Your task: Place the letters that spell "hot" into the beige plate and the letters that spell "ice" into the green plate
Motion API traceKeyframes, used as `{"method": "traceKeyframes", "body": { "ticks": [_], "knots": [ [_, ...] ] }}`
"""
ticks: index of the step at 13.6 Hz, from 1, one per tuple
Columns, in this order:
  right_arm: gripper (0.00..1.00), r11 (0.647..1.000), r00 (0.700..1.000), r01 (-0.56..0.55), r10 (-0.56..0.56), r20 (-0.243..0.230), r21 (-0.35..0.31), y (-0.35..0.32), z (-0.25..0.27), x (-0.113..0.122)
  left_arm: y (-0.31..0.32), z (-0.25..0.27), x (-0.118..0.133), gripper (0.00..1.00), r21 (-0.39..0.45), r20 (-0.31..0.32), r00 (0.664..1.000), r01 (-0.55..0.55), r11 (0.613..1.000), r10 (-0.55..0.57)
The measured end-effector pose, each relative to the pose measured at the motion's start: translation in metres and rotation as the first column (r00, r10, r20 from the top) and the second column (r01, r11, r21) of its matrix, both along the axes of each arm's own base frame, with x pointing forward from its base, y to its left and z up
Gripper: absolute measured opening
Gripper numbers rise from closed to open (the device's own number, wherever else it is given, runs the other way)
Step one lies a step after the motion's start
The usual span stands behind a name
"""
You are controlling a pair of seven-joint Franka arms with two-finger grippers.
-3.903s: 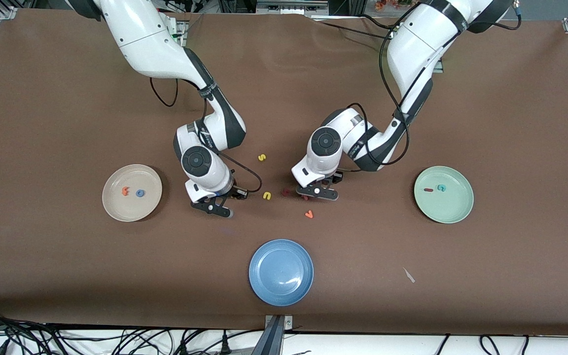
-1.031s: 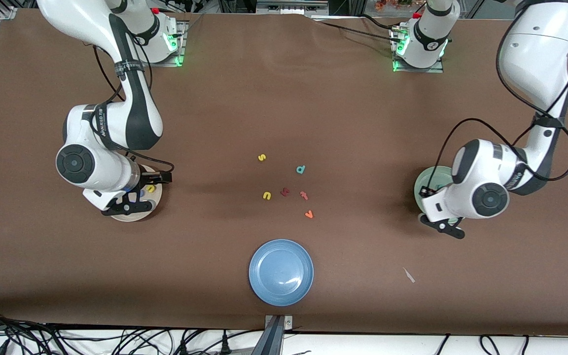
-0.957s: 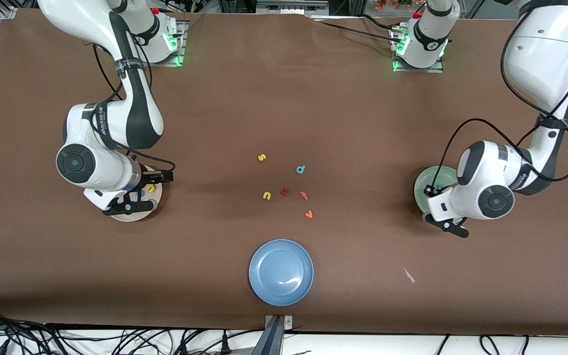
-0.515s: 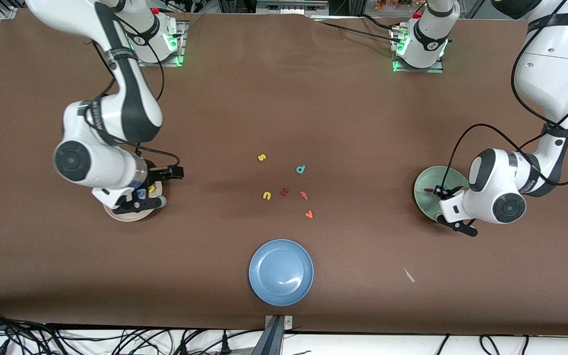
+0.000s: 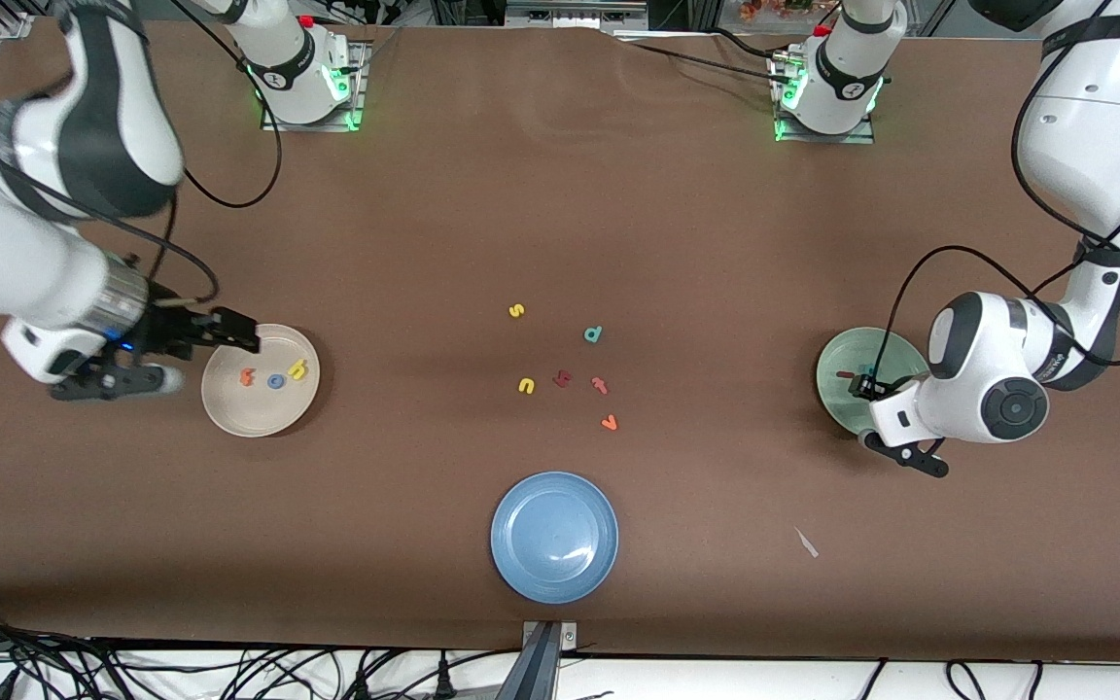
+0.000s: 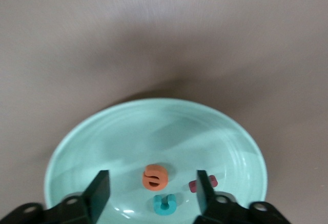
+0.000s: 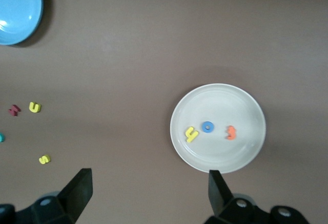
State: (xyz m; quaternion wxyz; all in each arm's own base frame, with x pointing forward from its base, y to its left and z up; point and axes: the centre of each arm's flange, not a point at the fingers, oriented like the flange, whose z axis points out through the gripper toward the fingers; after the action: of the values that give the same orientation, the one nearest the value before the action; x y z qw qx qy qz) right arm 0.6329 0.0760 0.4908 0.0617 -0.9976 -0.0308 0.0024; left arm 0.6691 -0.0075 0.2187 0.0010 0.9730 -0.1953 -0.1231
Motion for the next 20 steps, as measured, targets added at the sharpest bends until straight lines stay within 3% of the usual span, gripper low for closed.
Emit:
{"method": "traceKeyframes", "body": {
  "ticks": [2,5,7,10,12,16,20],
  "knots": [
    [1.00,0.999,0.999,-0.020,0.021,0.033,-0.026,-0.017,0.026,-0.009,-0.014,0.040,0.005,1.00,0.001,0.037,0.999,0.018,1.000,-0.018],
    [1.00,0.995,0.997,-0.037,0.044,0.066,-0.092,-0.032,0.065,-0.025,-0.043,0.109,0.001,1.00,0.004,0.080,0.996,0.043,0.999,-0.043],
    [1.00,0.991,0.998,-0.043,0.049,0.047,-0.128,-0.040,0.084,-0.041,-0.053,0.158,-0.008,1.00,0.023,0.093,0.994,0.051,0.998,-0.052],
    [1.00,0.991,0.999,-0.029,0.030,0.010,-0.129,-0.053,0.100,-0.057,-0.054,0.234,-0.021,1.00,0.047,0.087,0.996,0.033,0.998,-0.037],
    [1.00,0.991,1.000,-0.027,0.026,-0.012,-0.129,-0.056,0.104,-0.060,-0.043,0.279,-0.018,1.00,0.030,0.128,0.992,-0.002,1.000,-0.002],
    [1.00,0.991,1.000,-0.021,0.018,-0.021,-0.133,-0.056,0.110,-0.062,-0.022,0.304,-0.015,1.00,-0.008,0.158,0.986,-0.048,0.999,0.048],
    [1.00,0.990,0.999,0.031,-0.035,-0.027,-0.138,-0.057,0.109,-0.063,-0.040,0.338,-0.028,1.00,-0.011,0.196,0.978,-0.069,0.998,0.070]
  ]
}}
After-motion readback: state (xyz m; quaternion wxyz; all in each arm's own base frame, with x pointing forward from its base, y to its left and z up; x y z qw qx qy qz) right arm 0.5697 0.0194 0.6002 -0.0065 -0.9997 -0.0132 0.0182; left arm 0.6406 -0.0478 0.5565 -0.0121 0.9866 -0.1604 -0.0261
